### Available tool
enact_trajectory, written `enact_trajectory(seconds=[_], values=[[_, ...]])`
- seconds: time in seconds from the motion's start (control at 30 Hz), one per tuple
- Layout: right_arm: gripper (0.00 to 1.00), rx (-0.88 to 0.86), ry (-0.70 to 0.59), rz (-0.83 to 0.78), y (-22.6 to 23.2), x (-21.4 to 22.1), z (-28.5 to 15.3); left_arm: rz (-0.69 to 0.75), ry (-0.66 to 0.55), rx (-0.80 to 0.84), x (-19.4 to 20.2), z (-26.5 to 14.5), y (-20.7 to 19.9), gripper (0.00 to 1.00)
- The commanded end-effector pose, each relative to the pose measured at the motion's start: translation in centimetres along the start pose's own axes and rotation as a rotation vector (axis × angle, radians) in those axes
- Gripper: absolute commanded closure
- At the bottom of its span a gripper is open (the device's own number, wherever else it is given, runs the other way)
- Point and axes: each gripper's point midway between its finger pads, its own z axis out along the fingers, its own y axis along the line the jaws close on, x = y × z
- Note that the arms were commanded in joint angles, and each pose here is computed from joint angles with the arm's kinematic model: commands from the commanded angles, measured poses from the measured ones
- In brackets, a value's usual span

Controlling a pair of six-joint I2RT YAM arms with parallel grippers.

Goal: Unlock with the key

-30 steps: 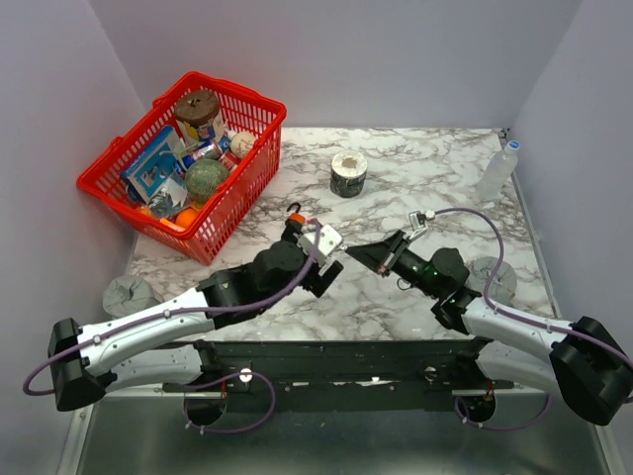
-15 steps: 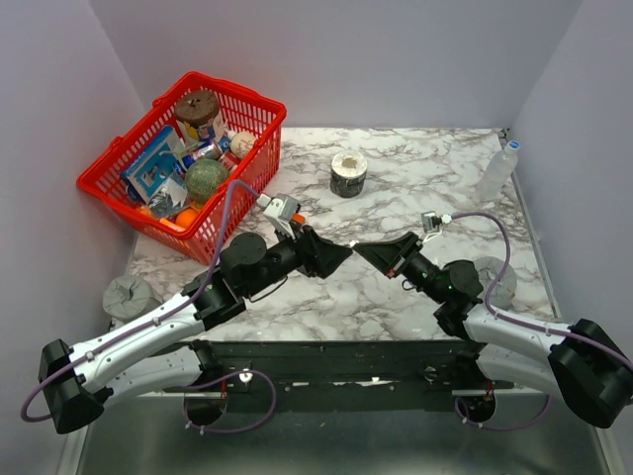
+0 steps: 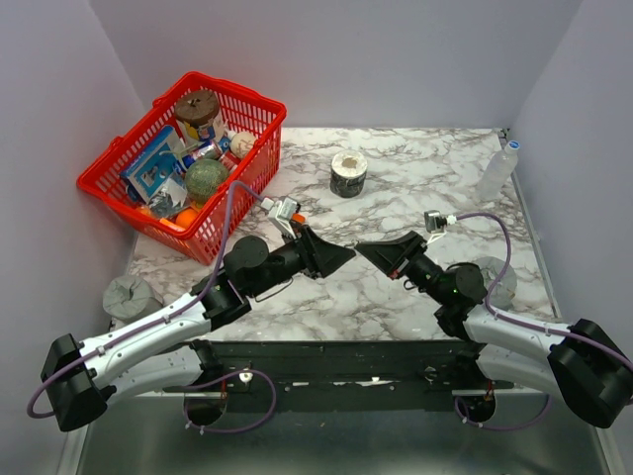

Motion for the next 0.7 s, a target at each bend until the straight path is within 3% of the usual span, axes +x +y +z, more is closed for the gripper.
enact_trajectory(seconds=[0.0,0.4,0.63,0.67], values=[[0.99,-0.057,-0.017,-0.047,1.1,-0.4,-0.2,-0.031,-0.052,0.035,-1.0,0.1,-0.5,0.51],[0.99,-0.072,-0.002,-0.037,1.2,-0.2,0.0,-0.036,-0.083,0.008,-1.6,0.4,0.6,0.65],[0.99,-0.077,0.008,-0.029,1.2,0.1,0.1,-0.036,-0.082,0.009,-1.6,0.5,0.7,0.83],[0.99,-0.073,0.01,-0.026,1.1,0.1,0.1,-0.034,-0.081,0.005,-1.5,0.5,0.8,0.9]])
